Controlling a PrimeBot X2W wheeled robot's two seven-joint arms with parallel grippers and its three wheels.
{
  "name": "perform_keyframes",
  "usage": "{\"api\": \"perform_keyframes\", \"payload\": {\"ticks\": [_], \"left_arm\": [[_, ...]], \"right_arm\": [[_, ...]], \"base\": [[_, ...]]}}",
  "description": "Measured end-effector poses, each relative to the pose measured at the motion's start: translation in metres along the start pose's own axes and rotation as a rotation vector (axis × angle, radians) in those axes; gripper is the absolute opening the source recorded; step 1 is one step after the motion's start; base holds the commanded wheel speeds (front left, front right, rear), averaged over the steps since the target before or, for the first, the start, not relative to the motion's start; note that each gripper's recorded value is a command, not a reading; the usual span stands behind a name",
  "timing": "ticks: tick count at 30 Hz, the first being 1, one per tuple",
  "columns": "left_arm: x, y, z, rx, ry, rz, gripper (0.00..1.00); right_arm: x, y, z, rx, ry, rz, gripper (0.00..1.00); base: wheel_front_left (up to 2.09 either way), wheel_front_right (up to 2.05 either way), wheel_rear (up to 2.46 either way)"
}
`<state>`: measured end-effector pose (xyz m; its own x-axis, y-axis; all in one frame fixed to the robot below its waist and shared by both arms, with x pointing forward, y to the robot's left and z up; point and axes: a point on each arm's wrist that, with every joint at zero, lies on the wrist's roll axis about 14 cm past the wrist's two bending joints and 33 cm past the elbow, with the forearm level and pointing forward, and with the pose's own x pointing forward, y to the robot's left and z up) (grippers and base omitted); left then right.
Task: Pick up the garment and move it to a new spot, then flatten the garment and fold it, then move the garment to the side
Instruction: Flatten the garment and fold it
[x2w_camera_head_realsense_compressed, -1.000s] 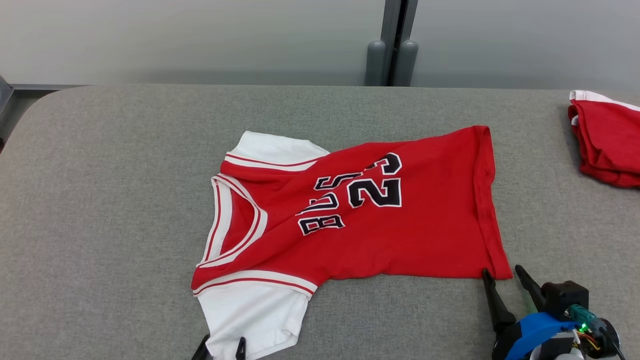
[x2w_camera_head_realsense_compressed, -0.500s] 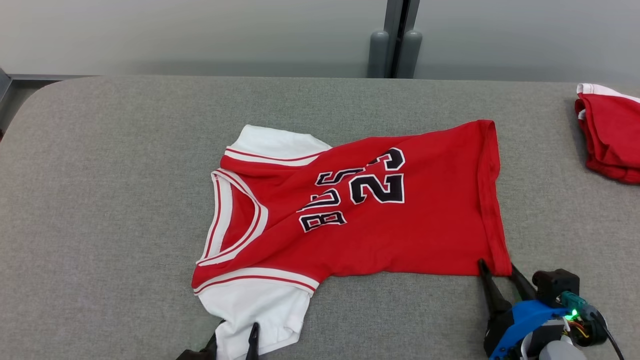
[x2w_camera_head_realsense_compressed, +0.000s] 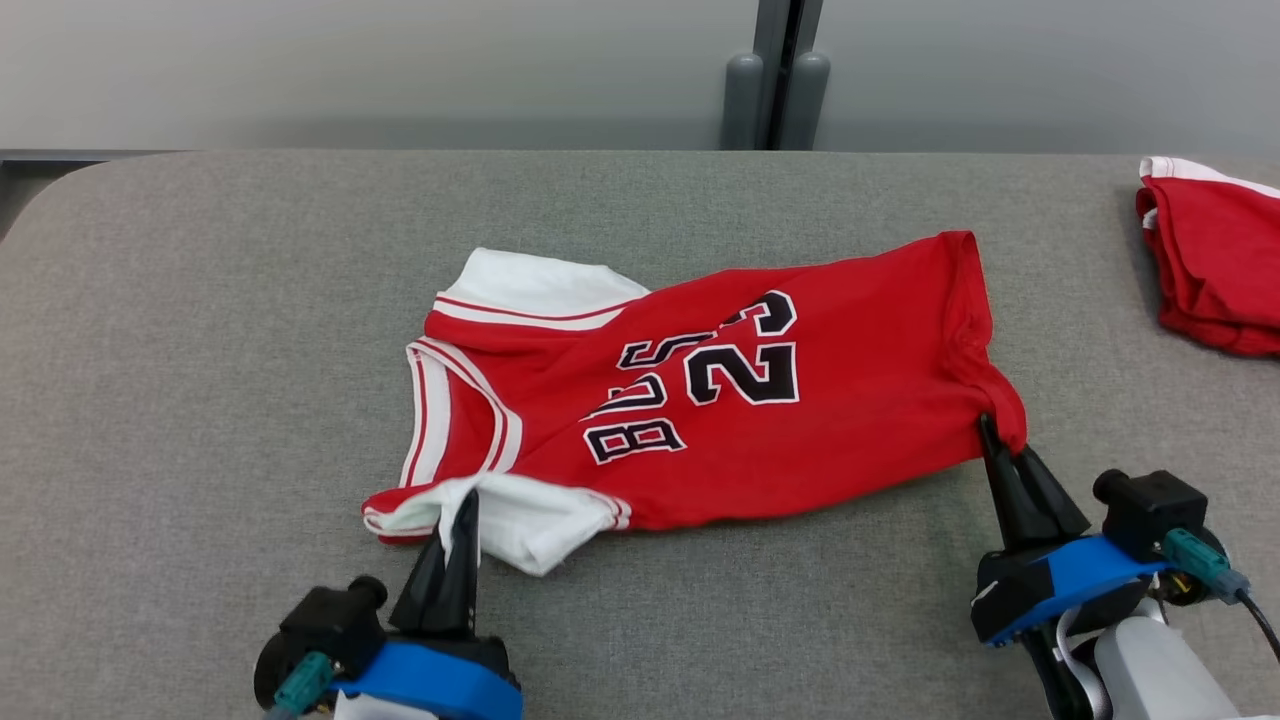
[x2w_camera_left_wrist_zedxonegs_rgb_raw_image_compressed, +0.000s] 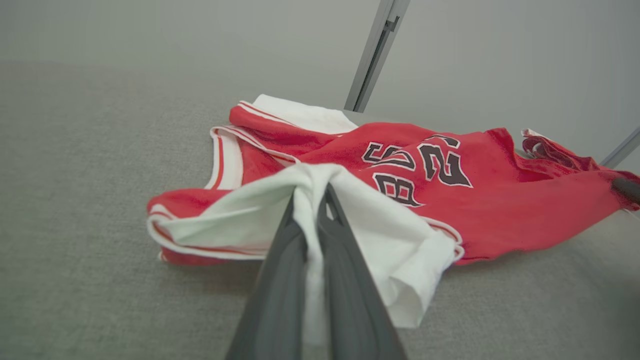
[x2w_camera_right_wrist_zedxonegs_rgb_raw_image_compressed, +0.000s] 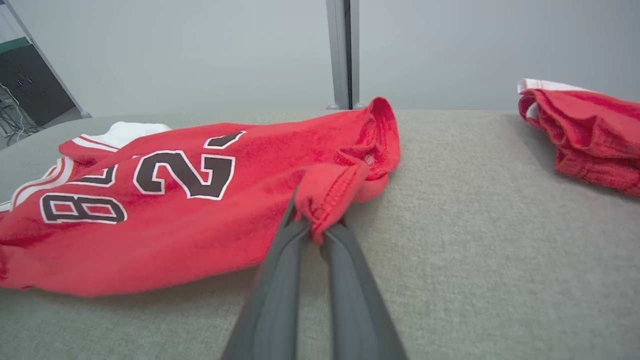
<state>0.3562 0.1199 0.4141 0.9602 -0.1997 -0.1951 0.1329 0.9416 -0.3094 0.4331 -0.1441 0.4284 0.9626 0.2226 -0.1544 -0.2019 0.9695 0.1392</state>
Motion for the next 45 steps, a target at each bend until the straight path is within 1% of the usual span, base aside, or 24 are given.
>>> {"api": "perform_keyframes", "payload": {"ticks": [6, 9, 11, 14, 17, 20, 25, 28, 31, 34, 35, 37, 41, 45], "left_arm": [[0.039, -0.012, 0.064, 0.023, -0.179, -0.063, 0.0], [0.068, -0.02, 0.102, 0.044, -0.274, -0.102, 0.0], [0.09, -0.029, 0.125, 0.068, -0.321, -0.15, 0.0], [0.128, -0.037, 0.159, 0.09, -0.382, -0.202, 0.0], [0.171, -0.043, 0.19, 0.113, -0.425, -0.241, 0.0], [0.21, -0.049, 0.224, 0.092, -0.479, -0.261, 0.0], [0.256, -0.064, 0.272, 0.161, -0.562, -0.305, 0.0], [0.271, -0.07, 0.302, 0.198, -0.615, -0.317, 0.0], [0.278, -0.079, 0.327, 0.23, -0.648, -0.325, 0.0], [0.277, -0.096, 0.35, 0.279, -0.685, -0.355, 0.0], [0.276, -0.102, 0.356, 0.297, -0.696, -0.366, 0.0], [0.275, -0.107, 0.369, 0.302, -0.715, -0.371, 0.0], [0.277, -0.108, 0.374, 0.306, -0.717, -0.37, 0.0], [0.287, -0.098, 0.352, 0.313, -0.66, -0.358, 0.0]], "right_arm": [[0.01, -0.007, 0.047, -0.037, -0.134, 0.013, 0.0], [0.027, -0.013, 0.079, -0.07, -0.211, 0.024, 0.0], [0.041, -0.017, 0.1, -0.097, -0.256, 0.032, 0.0], [0.068, -0.027, 0.128, -0.12, -0.304, 0.034, 0.0], [0.101, -0.04, 0.151, -0.148, -0.317, 0.025, 0.0], [0.134, -0.047, 0.174, -0.151, -0.331, 0.025, 0.0], [0.181, -0.058, 0.217, -0.144, -0.384, 0.014, 0.0], [0.201, -0.062, 0.239, -0.117, -0.409, 0.004, 0.0], [0.212, -0.063, 0.265, -0.105, -0.446, 0.001, 0.0], [0.216, -0.064, 0.283, -0.138, -0.466, -0.002, 0.0], [0.216, -0.064, 0.291, -0.134, -0.481, -0.004, 0.0], [0.217, -0.06, 0.302, -0.15, -0.495, 0.004, 0.0], [0.223, -0.057, 0.3, -0.155, -0.493, 0.014, 0.0], [0.23, -0.059, 0.273, -0.144, -0.439, 0.018, 0.0]], "base": [[0.0, 0.0, 0.0], [0.0, 0.0, 0.0], [0.0, 0.0, 0.0], [0.0, 0.0, 0.0], [0.0, 0.0, 0.0], [0.0, 0.0, 0.0], [0.0, 0.0, 0.0], [0.0, 0.0, 0.0], [0.0, 0.0, 0.0], [0.0, 0.0, 0.0], [0.0, 0.0, 0.0], [0.0, 0.0, 0.0], [0.0, 0.0, 0.0], [0.0, 0.0, 0.0]]}}
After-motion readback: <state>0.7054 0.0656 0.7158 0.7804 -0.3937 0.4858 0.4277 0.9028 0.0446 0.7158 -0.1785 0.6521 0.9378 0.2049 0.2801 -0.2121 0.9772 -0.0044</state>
